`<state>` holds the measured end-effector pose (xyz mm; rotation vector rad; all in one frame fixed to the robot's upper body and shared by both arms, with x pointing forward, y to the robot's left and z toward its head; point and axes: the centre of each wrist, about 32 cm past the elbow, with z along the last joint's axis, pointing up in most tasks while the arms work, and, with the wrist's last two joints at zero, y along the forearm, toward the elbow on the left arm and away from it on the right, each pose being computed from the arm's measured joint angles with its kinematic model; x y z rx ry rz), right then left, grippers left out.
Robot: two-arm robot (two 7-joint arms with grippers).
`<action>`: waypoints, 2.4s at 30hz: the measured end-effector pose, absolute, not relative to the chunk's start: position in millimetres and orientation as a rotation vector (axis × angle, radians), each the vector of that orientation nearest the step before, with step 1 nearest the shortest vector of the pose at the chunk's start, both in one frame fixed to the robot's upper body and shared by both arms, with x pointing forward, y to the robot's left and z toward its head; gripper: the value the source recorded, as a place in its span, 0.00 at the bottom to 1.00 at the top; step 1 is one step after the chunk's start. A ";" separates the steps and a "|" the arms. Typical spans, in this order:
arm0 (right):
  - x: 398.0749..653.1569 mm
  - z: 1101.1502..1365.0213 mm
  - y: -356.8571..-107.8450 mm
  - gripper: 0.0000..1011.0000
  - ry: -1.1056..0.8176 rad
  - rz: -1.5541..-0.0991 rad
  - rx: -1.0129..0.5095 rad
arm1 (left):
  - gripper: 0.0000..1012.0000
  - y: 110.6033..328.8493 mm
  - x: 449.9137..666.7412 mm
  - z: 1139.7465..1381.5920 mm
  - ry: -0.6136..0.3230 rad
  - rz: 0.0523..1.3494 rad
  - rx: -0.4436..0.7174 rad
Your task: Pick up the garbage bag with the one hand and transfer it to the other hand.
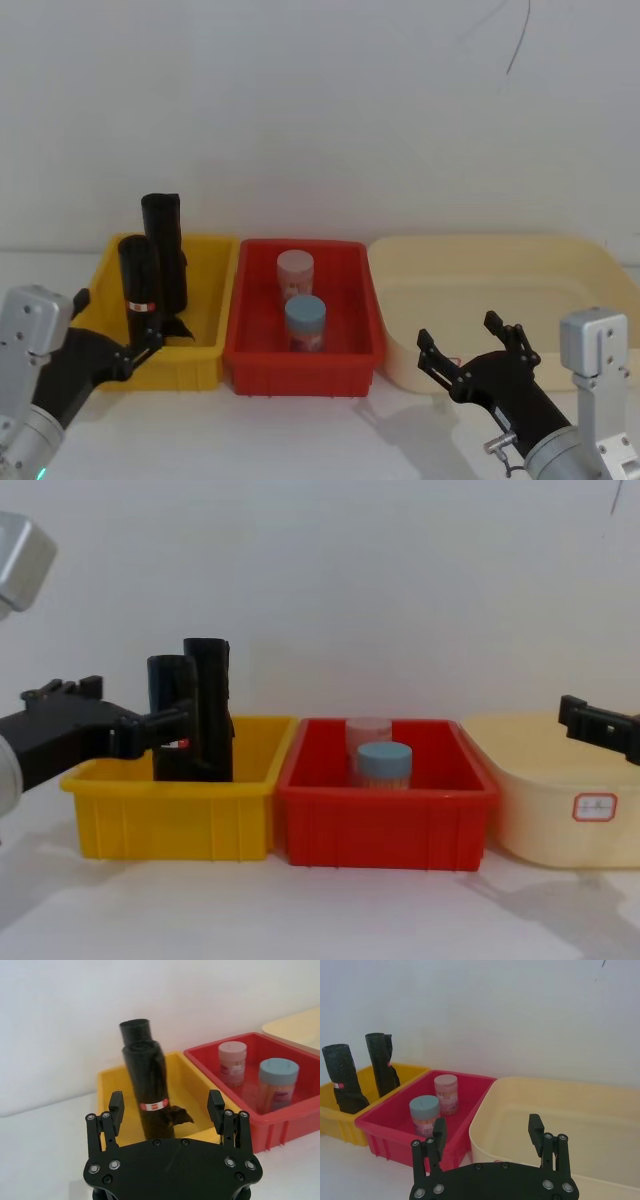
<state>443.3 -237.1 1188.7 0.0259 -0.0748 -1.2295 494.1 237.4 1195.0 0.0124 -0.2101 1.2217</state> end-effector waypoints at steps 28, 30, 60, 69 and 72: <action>443.3 1188.7 -237.1 0.99 -0.075 -1.229 0.026 | 0.99 250.0 529.2 1199.9 -0.182 1.214 0.030; 443.3 1188.7 -237.1 0.99 -0.075 -1.230 0.026 | 0.99 248.4 532.4 1199.5 -0.181 1.206 0.035; 443.3 1188.7 -237.1 0.99 -0.075 -1.229 0.026 | 0.99 232.9 573.1 1198.9 -0.155 1.190 0.042; 443.3 1188.7 -237.1 0.99 -0.075 -1.230 0.026 | 0.86 231.7 580.3 1198.5 -0.145 1.198 0.042; 443.3 1188.7 -237.1 0.99 -0.075 -1.229 0.026 | 0.76 232.2 581.6 1198.6 -0.143 1.202 0.041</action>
